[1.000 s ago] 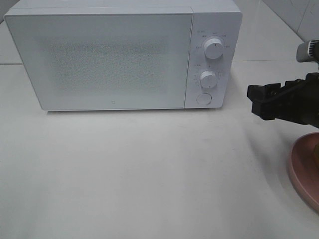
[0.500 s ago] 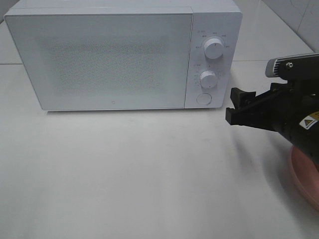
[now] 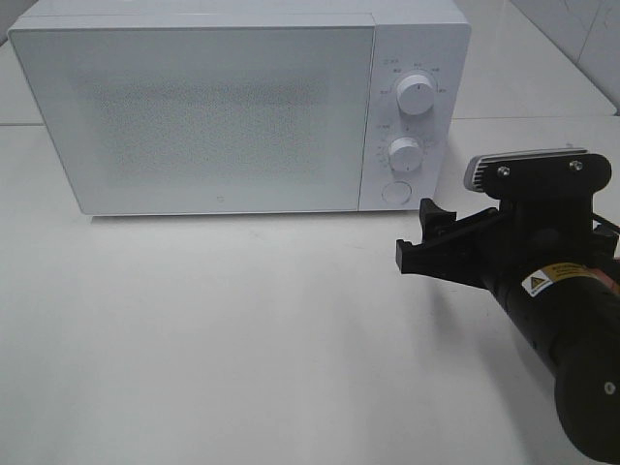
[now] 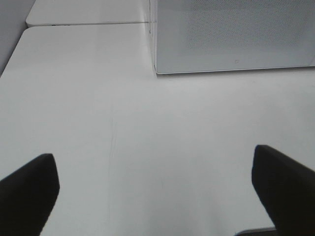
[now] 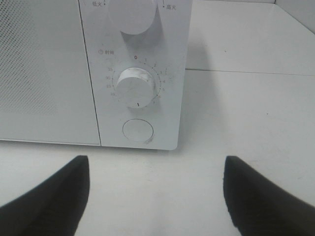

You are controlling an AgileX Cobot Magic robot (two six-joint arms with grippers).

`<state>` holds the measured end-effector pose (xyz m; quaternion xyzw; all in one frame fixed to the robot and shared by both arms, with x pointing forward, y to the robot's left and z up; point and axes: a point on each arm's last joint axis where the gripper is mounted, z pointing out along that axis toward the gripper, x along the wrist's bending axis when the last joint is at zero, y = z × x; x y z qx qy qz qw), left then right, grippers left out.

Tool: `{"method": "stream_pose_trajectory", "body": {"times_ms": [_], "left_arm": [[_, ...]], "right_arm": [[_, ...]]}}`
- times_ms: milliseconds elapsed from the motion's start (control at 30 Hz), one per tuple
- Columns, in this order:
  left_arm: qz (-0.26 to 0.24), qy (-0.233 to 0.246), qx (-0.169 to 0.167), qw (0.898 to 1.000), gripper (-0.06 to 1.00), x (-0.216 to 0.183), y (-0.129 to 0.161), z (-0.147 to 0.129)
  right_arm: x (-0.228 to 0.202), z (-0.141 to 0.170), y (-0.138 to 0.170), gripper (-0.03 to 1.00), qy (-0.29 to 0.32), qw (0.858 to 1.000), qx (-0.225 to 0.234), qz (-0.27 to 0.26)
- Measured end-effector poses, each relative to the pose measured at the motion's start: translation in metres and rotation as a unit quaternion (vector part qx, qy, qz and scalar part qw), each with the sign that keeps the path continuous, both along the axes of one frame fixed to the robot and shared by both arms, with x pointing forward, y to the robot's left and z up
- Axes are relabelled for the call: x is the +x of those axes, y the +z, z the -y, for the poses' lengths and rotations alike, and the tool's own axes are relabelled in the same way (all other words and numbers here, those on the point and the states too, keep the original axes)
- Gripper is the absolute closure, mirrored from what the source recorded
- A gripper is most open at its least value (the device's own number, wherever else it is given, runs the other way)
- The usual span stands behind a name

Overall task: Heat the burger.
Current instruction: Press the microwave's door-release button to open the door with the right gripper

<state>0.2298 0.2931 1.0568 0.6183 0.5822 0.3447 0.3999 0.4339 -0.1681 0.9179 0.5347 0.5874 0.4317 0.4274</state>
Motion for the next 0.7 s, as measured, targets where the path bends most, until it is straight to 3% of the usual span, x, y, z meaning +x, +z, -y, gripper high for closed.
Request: {"method": "stream_pose_trajectory", "body": {"times_ms": [700], "left_arm": [[0.000, 0.000, 0.000, 1.000, -0.04, 0.000, 0.000, 0.000]], "right_arm": [[0.018, -0.008, 0.003, 0.23, -0.022, 1.000, 0.015, 0.011]]}}
